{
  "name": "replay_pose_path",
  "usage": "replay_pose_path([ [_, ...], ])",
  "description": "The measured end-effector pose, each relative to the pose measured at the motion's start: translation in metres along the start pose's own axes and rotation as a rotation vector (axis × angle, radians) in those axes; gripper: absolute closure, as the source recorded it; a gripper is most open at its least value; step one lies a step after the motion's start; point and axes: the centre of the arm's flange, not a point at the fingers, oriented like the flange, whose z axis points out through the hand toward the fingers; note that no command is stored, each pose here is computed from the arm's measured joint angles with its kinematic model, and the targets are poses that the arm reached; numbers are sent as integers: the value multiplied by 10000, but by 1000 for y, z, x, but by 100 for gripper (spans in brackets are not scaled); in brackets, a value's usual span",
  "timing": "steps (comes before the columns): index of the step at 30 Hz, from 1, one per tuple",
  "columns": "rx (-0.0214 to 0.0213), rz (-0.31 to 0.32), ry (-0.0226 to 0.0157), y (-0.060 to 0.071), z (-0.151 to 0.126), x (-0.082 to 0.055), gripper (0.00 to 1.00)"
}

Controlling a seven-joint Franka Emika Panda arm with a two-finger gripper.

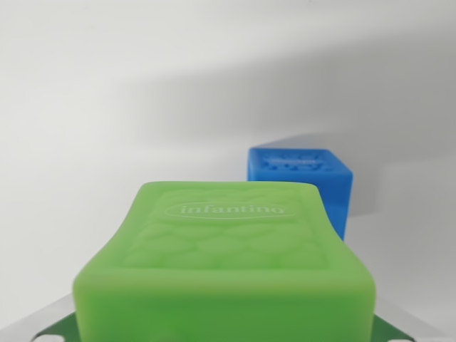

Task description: Stack cube

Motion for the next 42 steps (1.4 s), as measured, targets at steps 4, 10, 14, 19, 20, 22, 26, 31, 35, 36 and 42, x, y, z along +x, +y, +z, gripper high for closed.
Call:
replay_pose_path([
  [4, 1, 41, -1, 7, -1, 3, 100],
  [10, -3, 84, -2, 17, -2, 8, 100],
  [14, -1, 102, -2, 23, -3, 10, 100],
  [19, -3, 148, -2, 31, -5, 14, 100],
  [20, -4, 155, -2, 33, -5, 15, 100],
  [22, -5, 167, -2, 36, -5, 17, 100],
  [26, 32, 195, 34, 39, -1, 18, 100],
  [31, -22, 190, -11, 39, 21, 17, 100],
  [35, -17, 187, -2, 39, 31, 17, 100],
  [36, -10, 186, 2, 39, 34, 17, 100],
  [42, -8, 179, 1, 39, 48, 17, 100],
])
